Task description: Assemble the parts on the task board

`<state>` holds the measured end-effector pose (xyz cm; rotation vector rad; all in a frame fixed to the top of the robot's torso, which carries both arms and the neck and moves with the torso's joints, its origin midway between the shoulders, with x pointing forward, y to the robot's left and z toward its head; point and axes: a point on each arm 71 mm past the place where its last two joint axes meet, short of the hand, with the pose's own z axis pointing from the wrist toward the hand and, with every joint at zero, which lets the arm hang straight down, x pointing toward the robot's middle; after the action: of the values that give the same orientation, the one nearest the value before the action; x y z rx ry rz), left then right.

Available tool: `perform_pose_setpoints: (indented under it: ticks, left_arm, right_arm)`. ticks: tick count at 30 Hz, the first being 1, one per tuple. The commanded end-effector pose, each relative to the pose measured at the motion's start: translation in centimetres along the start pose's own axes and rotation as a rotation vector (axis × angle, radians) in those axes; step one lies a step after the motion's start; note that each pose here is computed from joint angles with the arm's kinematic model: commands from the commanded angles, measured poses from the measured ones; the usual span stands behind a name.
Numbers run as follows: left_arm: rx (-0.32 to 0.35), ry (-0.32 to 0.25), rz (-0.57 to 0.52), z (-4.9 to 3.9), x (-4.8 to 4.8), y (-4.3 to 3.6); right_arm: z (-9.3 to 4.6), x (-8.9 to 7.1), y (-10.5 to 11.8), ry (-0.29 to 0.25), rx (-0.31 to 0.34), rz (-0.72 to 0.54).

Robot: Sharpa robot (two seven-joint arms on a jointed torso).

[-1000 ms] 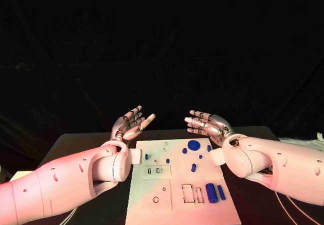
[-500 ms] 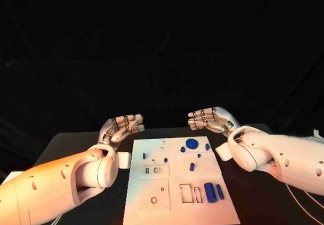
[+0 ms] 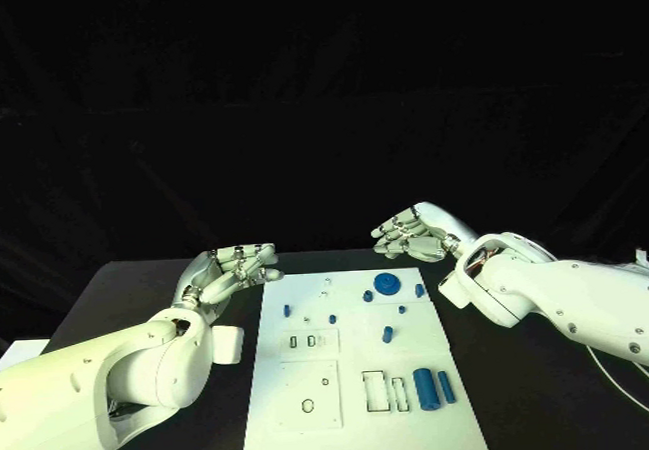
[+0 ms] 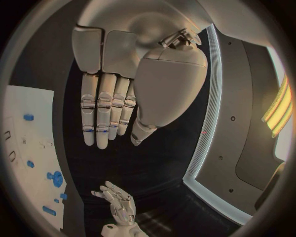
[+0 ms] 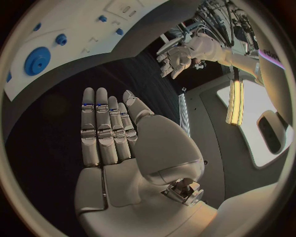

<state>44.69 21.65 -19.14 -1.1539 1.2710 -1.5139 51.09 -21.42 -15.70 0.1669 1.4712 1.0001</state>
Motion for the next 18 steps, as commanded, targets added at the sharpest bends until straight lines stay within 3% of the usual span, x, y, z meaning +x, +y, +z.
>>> perform_pose_setpoints:
  ticks: [1, 9, 18]
  left_arm:
    - [-0.023, 0.078, -0.065, -0.67, 1.13, -0.48]
    - [-0.035, 0.113, -0.116, -1.76, 2.28, -1.56]
    - [-0.039, 0.143, -0.136, -2.15, 3.08, -2.10]
  right_arm:
    - [0.4, 0.4, 0.4, 0.121, -0.013, -0.343]
    - [1.0, 0.2, 1.0, 0.191, 0.004, -0.584]
    - [1.4, 0.5, 1.1, 0.249, 0.028, -0.687]
